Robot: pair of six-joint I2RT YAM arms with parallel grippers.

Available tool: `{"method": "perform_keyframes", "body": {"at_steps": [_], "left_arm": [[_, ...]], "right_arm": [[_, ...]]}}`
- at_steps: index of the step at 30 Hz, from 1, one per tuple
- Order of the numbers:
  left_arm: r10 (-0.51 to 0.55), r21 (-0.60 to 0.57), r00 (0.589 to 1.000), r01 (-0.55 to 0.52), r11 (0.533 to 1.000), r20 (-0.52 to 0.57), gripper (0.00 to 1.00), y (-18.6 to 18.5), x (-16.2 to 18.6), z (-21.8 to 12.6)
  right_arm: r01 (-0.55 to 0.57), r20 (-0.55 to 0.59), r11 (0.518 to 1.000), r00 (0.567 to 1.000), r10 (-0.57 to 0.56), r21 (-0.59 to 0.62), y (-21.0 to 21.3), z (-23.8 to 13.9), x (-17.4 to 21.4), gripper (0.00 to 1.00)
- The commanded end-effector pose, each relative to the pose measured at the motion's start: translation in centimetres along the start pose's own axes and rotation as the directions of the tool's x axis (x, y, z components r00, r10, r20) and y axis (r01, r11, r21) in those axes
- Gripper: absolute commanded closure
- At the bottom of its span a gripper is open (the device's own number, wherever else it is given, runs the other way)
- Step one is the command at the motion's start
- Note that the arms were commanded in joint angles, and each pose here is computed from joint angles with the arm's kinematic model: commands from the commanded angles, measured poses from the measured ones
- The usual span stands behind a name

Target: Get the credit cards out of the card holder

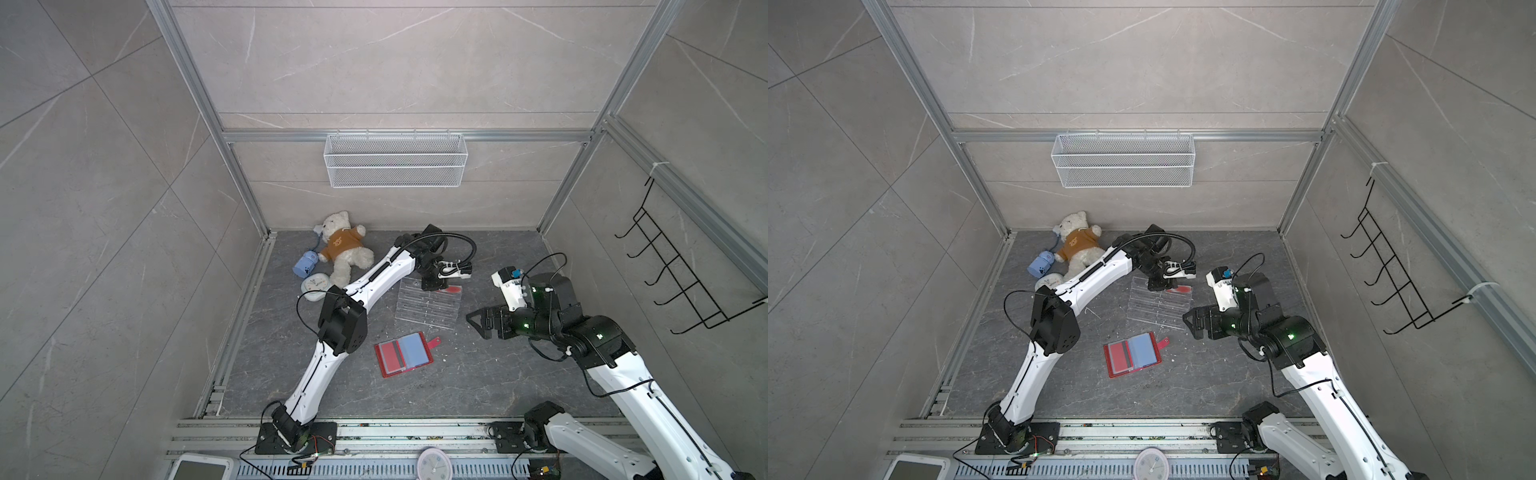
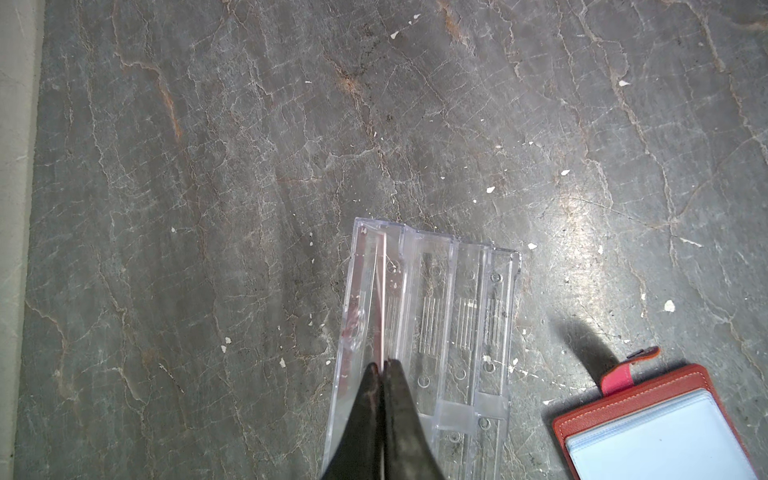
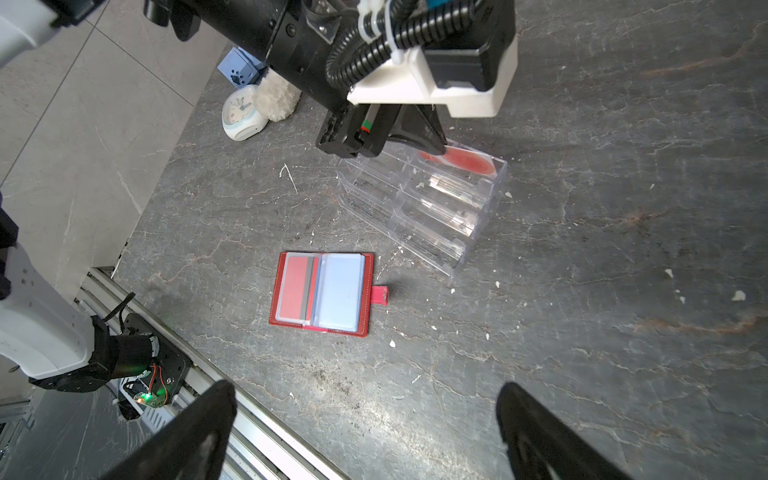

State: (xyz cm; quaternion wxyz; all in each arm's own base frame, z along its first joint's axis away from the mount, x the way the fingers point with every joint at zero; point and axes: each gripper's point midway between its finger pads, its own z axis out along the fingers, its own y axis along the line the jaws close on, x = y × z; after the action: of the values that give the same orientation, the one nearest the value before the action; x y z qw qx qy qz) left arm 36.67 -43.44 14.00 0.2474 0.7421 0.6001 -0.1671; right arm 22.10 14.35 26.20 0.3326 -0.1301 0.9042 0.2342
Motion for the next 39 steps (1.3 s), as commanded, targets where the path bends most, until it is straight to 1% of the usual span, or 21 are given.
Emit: {"method": "perform_keyframes", "body": {"at_steps": [1,7,11,17,20,23,24,27,29,30,31,35,36,39], "left_arm": [[0.018,-0.003,1.0,-0.018,1.0,-0.015,0.87,0.0,0.3,0.6],[0.003,-0.033,1.0,-0.003,0.999,-0.011,0.73,0.6,0.0,0.4],[-0.004,-0.067,1.0,0.003,0.998,-0.011,0.72,1.3,-0.1,0.3],[-0.012,-0.158,1.0,0.011,0.987,-0.01,0.71,3.2,-0.4,0.2],[-0.018,-0.216,1.0,0.018,0.976,0.0,0.69,4.4,-0.8,-0.3],[-0.028,-0.224,0.999,0.035,0.974,0.036,0.65,4.3,-1.9,-1.2],[-0.024,-0.245,0.998,0.037,0.969,0.058,0.64,4.4,-2.7,-2.5],[-0.015,-0.302,0.996,0.042,0.952,0.091,0.59,4.4,-3.8,-4.1],[-0.014,-0.365,0.993,0.057,0.929,0.12,0.52,5.0,-4.3,-5.4],[-0.015,-0.395,0.991,0.067,0.916,0.134,0.46,5.3,-4.5,-6.2],[-0.017,-0.421,0.99,0.076,0.904,0.143,0.44,5.6,-4.7,-6.9],[-0.046,-0.464,0.983,0.125,0.877,0.177,0.4,5.6,-5.6,-9.6],[-0.059,-0.473,0.979,0.147,0.869,0.196,0.36,5.5,-6.0,-10.6],[-0.084,-0.507,0.959,0.217,0.834,0.272,0.35,4.9,-7.0,-13.4]], "right_arm": [[0.004,-0.017,1.0,1.0,-0.003,0.012,-0.3,0.1,0.5,0.0],[0.001,-0.017,1.0,1.0,-0.001,0.005,-0.2,0.1,0.5,0.0],[-0.002,-0.018,1.0,1.0,0.002,0.005,-0.2,0.1,0.5,0.0],[0.0,-0.016,1.0,1.0,0.0,0.001,-0.1,0.0,0.5,0.0],[0.0,-0.012,1.0,1.0,0.0,0.001,-0.1,-0.1,0.4,0.0],[0.001,-0.012,1.0,1.0,-0.001,-0.001,0.0,-0.2,0.4,0.0],[0.001,-0.009,1.0,1.0,-0.001,0.002,-0.1,-0.3,0.4,0.0],[-0.002,-0.004,1.0,1.0,0.002,0.011,-0.2,-0.4,0.5,0.0],[-0.001,-0.006,1.0,1.0,0.001,0.011,-0.2,-0.5,0.5,0.0],[-0.003,-0.004,1.0,1.0,0.003,0.01,-0.2,-0.5,0.5,0.0],[0.0,-0.002,1.0,1.0,0.001,0.009,-0.1,-0.6,0.5,0.0],[-0.003,0.008,1.0,1.0,0.003,0.007,0.0,-1.0,0.5,0.0],[-0.005,0.013,1.0,1.0,0.005,0.006,0.0,-1.2,0.4,0.0],[-0.009,0.023,1.0,1.0,0.009,0.01,0.0,-1.6,0.5,0.0]]}}
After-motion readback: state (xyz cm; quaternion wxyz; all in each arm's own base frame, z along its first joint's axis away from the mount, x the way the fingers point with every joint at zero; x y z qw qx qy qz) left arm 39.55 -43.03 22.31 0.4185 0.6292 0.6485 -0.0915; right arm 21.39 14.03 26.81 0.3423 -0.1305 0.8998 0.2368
